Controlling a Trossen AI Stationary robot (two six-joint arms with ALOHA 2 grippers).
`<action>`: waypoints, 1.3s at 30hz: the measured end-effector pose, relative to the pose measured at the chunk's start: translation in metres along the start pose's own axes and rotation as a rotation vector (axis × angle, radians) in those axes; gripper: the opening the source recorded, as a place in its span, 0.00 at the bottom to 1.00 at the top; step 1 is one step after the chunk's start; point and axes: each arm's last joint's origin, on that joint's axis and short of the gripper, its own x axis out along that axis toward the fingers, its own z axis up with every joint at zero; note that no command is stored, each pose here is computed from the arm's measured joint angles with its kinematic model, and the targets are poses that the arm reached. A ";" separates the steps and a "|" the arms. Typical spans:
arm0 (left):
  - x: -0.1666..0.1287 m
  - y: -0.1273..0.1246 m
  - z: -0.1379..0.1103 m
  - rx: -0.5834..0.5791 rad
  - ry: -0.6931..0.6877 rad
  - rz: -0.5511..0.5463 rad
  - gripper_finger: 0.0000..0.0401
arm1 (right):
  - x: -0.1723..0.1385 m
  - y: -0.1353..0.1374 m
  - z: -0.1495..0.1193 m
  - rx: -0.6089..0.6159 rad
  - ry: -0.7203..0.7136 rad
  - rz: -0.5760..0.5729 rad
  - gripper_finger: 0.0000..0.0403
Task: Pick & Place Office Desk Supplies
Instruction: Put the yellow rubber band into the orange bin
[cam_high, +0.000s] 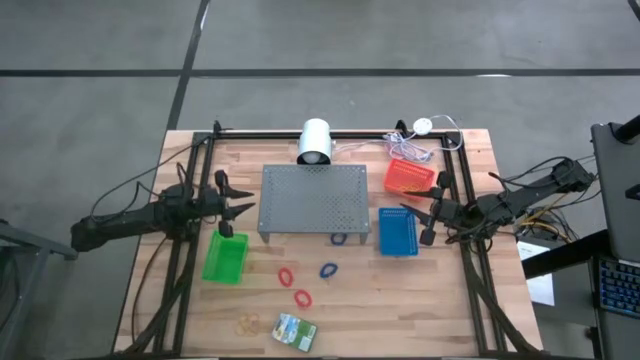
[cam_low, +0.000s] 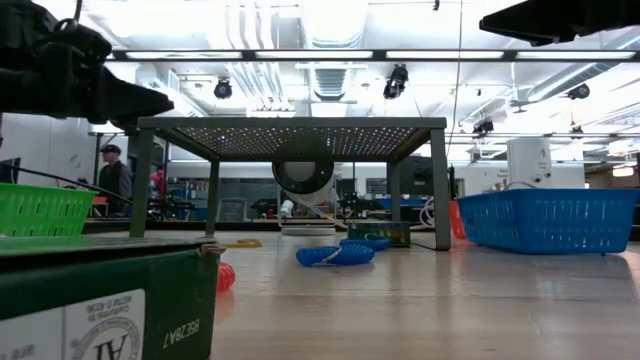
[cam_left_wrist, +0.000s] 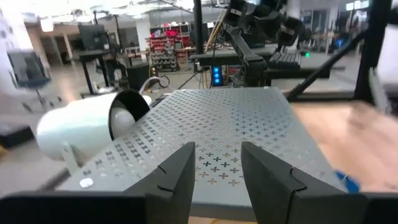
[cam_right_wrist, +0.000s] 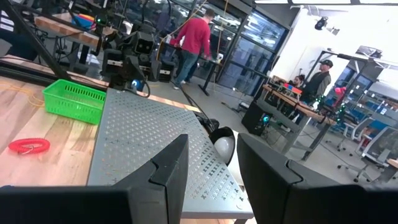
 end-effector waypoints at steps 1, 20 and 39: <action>0.000 0.000 0.000 -0.031 0.003 0.000 0.33 | 0.000 0.000 0.000 0.000 0.000 0.000 0.33; 0.018 -0.012 0.051 0.052 0.107 -0.096 0.33 | 0.000 0.000 0.000 0.000 0.000 0.000 0.33; 0.056 -0.120 0.104 0.201 0.279 0.116 0.33 | 0.000 0.000 0.000 -0.001 0.001 0.000 0.33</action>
